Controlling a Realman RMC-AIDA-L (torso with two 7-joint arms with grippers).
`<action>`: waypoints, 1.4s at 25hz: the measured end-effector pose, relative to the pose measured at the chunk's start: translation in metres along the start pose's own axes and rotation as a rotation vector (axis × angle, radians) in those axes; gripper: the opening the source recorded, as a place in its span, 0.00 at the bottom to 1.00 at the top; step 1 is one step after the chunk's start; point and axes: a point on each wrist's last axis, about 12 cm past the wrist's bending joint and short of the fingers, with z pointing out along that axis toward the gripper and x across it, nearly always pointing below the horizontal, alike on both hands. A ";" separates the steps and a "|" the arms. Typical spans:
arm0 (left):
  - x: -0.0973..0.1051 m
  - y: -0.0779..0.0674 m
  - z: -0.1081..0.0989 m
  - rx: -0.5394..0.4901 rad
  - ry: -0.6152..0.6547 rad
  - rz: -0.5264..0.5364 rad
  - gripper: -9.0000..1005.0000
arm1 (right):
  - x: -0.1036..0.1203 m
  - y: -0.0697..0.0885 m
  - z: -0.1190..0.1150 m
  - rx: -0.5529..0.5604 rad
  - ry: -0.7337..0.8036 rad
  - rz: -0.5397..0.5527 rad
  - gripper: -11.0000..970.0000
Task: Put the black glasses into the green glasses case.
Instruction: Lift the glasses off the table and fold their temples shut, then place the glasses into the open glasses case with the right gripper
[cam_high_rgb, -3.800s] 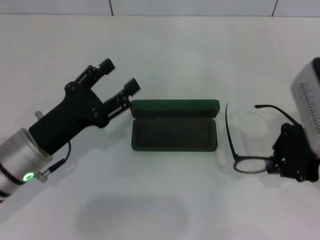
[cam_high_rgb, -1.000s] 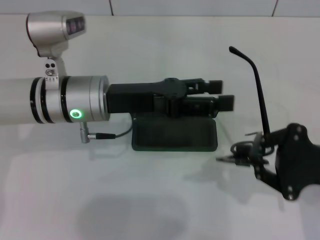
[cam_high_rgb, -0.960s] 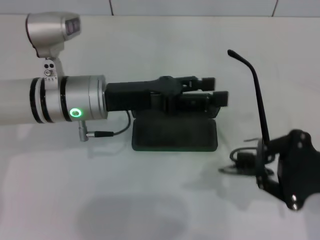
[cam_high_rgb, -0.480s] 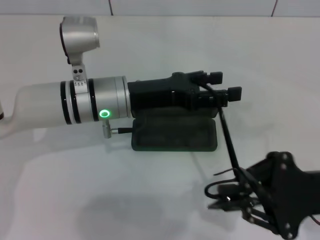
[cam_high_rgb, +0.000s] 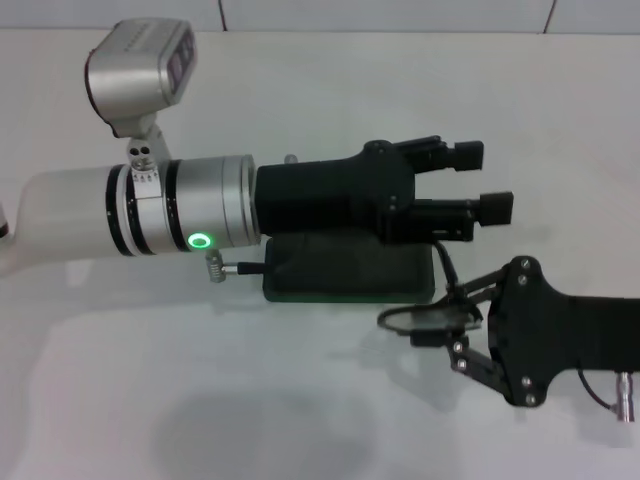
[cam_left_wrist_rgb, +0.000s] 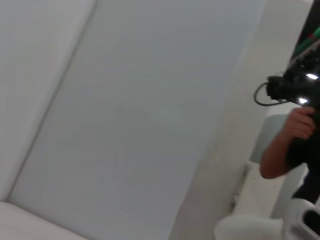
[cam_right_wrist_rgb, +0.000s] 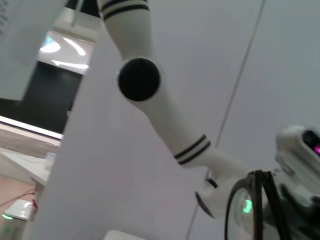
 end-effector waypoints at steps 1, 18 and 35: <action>0.000 -0.001 0.001 0.008 0.007 0.001 0.84 | 0.001 -0.001 -0.001 0.012 0.007 0.001 0.13; 0.002 0.013 -0.038 -0.229 -0.138 -0.009 0.84 | 0.014 -0.006 -0.001 0.057 0.134 -0.004 0.13; 0.007 0.014 -0.083 -0.392 -0.233 -0.017 0.84 | 0.028 -0.008 0.088 0.190 0.672 -0.330 0.13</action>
